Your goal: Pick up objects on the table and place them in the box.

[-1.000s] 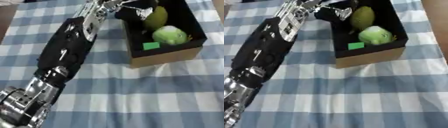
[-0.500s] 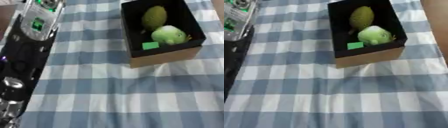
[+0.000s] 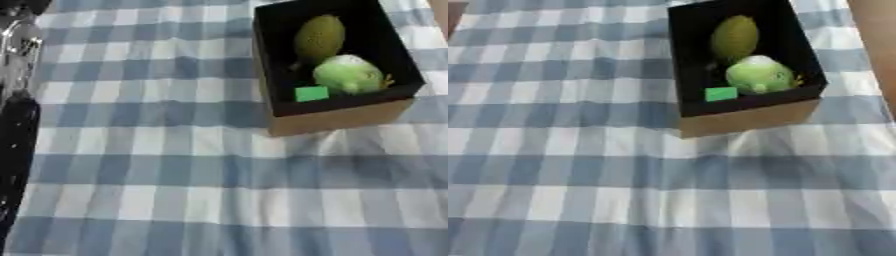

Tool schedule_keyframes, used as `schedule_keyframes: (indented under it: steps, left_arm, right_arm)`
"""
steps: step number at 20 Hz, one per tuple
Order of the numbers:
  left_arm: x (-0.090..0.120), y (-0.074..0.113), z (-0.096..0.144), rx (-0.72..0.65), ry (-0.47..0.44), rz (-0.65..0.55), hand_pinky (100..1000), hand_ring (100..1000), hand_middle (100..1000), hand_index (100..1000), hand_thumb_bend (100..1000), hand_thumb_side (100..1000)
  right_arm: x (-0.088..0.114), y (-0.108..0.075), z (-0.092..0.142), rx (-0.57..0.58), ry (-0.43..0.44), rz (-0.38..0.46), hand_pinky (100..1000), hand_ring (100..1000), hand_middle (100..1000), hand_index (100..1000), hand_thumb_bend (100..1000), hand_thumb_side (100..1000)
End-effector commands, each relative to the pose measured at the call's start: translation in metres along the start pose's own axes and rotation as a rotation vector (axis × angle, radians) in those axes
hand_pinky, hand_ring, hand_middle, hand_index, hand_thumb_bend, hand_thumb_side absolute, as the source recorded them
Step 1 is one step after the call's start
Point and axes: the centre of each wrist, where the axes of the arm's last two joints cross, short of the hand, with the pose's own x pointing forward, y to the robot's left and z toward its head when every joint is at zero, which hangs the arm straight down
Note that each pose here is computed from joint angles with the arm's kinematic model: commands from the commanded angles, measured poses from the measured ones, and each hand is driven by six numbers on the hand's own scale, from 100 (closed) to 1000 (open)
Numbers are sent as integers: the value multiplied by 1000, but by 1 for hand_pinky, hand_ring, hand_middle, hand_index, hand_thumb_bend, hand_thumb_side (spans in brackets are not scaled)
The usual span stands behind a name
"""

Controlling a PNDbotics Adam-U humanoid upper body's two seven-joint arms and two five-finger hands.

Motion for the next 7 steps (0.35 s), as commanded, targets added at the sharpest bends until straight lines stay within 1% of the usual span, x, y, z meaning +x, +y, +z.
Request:
schedule_keyframes:
  steps: [1,7]
  left_arm:
    - [17,2,5,21,-62,56,807,804,746,937,100,657]
    - [19,0,16,52,-158,145,804,798,737,931,100,636]
  right_arm:
    - [2,-3,-3,-2,-34,21,944,1000,451,935,100,470]
    - [2,-2,0,-18,-59,29,951,1000,470,935,100,470]
